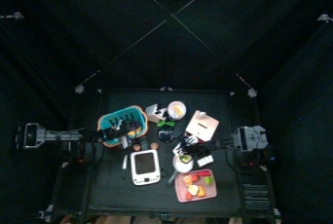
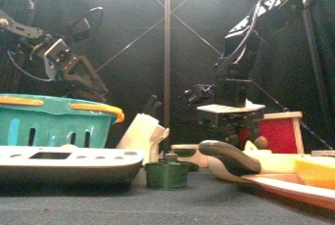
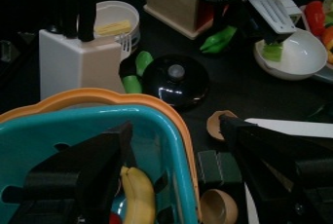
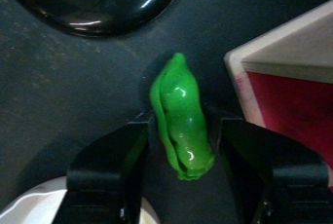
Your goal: Grab pea
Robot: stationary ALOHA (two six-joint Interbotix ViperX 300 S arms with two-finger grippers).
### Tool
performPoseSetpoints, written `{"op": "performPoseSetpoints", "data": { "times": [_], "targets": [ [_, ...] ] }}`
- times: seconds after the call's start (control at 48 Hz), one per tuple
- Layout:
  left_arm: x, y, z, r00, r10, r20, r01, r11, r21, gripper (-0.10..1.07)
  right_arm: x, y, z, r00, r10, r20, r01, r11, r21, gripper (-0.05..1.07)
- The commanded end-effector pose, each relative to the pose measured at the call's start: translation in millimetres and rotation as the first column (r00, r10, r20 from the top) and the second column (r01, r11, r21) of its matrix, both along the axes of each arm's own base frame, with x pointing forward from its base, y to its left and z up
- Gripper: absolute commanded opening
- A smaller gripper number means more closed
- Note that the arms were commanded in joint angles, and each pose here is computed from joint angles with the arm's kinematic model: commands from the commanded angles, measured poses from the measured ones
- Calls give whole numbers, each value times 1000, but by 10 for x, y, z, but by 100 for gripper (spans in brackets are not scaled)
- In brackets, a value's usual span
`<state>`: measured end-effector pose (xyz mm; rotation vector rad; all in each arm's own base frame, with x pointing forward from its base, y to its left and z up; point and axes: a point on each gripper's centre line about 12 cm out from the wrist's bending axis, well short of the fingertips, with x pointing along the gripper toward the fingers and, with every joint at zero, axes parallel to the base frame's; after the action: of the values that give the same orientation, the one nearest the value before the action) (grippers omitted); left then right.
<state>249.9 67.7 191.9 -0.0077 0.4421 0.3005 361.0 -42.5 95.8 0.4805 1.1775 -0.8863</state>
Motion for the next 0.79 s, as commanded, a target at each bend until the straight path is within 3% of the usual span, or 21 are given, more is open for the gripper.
{"op": "performPoseSetpoints", "data": {
  "times": [0.0,0.167,0.333,0.417,0.771],
  "targets": [
    [20,18,47,1000,7,19,-7,1000,7,103,24,-28,31,999,-9,32,9,1000,15,75],
    [20,18,47,1000,7,19,-7,1000,7,103,66,-26,235,998,-10,64,11,1000,-2,63],
    [24,14,51,1000,4,19,-4,1000,8,103,110,-56,634,991,-11,134,16,999,-38,62],
    [21,14,47,1000,5,19,-5,1000,7,103,128,-49,736,987,2,161,6,999,-50,62],
    [23,6,45,1000,1,18,-1,1000,8,103,166,-37,759,981,28,194,-18,998,-52,62]
  ]
}}
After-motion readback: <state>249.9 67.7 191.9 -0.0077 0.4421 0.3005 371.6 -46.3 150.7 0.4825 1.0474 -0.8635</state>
